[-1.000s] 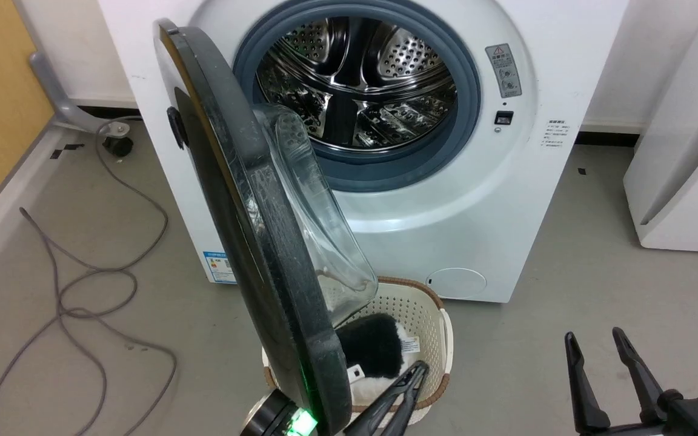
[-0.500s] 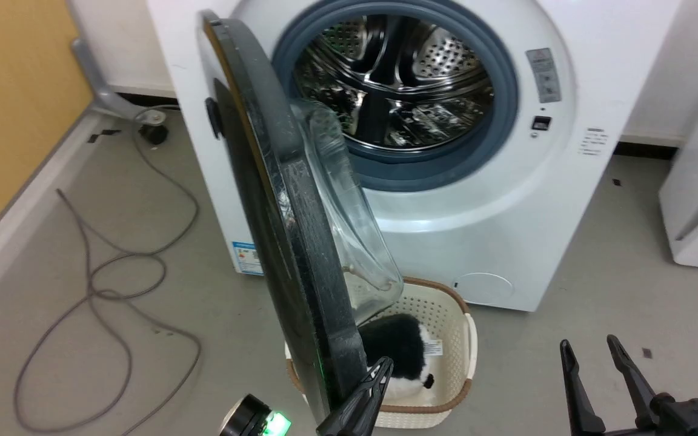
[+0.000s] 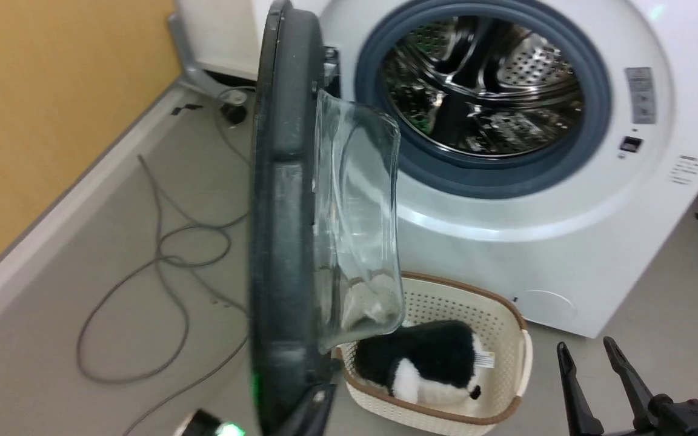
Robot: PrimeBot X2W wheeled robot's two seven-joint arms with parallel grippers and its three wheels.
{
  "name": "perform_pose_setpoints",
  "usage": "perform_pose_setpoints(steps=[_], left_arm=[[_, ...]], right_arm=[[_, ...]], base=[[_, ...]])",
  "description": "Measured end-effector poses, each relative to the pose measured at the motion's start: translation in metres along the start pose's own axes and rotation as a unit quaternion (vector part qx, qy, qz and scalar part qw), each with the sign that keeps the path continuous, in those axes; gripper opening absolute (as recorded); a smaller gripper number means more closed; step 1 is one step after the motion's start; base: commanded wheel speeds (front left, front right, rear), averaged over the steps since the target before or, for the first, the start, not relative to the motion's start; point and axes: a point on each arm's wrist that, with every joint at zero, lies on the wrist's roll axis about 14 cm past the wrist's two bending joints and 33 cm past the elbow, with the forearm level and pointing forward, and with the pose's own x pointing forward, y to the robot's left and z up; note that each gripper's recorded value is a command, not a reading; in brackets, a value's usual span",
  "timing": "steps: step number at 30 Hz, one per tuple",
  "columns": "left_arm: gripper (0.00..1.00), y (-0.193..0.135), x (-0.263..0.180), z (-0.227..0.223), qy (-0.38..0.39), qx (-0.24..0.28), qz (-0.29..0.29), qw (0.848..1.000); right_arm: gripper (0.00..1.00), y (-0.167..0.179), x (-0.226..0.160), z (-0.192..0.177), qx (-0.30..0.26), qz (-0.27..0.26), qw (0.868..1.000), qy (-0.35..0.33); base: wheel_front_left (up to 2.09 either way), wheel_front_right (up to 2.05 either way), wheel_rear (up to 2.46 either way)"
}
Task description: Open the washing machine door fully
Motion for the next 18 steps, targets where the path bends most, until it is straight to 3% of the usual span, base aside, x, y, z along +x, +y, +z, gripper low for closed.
perform_pose_setpoints(steps=[9, 18], left_arm=[[0.0, 0.076, -0.028, -0.015, 0.036, 0.017, 0.131, 0.991], [0.0, 0.158, -0.047, -0.03, 0.071, 0.024, 0.239, 0.968]], right_arm=[[1.0, 0.023, 0.017, -0.009, 0.006, 0.04, 0.999, 0.011], [1.0, 0.024, 0.024, -0.022, 0.009, 0.045, 0.999, 0.027]], base=[[0.0, 0.0, 0.0], [0.0, 0.0, 0.0]])
